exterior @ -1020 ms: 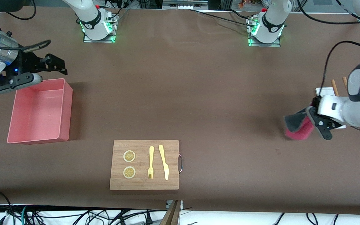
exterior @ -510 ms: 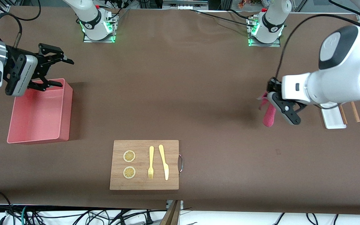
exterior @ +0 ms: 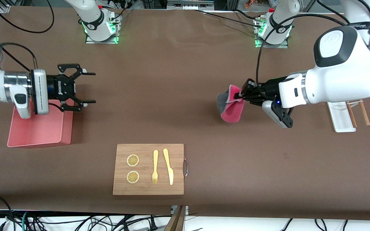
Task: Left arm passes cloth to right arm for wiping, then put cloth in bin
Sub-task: 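Carry the cloth toward the right gripper while the right gripper approaches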
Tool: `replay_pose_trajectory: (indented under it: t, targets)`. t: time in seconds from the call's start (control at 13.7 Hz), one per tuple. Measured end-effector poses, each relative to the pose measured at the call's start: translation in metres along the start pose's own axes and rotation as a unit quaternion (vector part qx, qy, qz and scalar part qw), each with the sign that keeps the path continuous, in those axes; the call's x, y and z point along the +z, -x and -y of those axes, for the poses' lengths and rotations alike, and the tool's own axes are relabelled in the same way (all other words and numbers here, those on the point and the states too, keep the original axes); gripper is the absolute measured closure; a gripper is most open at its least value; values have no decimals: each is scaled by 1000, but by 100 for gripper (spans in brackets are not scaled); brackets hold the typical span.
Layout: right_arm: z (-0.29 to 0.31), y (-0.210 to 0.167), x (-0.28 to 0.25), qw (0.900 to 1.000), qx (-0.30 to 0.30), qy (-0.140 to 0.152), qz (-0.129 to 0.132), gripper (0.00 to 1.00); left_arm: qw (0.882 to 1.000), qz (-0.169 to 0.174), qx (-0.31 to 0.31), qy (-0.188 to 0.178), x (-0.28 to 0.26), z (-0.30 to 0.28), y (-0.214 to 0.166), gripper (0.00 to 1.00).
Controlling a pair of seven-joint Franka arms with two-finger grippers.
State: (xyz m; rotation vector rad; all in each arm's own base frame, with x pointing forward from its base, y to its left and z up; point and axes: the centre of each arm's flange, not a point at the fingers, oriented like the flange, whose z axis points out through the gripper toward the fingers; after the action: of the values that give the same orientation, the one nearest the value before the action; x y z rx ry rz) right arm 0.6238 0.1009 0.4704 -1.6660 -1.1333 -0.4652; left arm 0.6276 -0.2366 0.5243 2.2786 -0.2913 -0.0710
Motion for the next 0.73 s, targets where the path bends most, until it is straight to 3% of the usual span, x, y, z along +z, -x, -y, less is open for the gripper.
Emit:
replay_pose_trajectory:
  t: [0.15,0.36,0.58,0.73]
  targets:
    - [-32,14,24,997,-37,-15,-63,0,998,-38,-31,49,16,-13,-7,97]
    - [-63,17,82,988,-67,-24,-136,0,990,-78,-60,102,54,-33,-15,97]
    - [-69,6,152,978,-98,-32,-183,0,983,-110,-75,126,101,-59,-16,97]
    - [-68,10,182,974,-110,-33,-194,0,980,-122,-82,135,121,-70,-14,97]
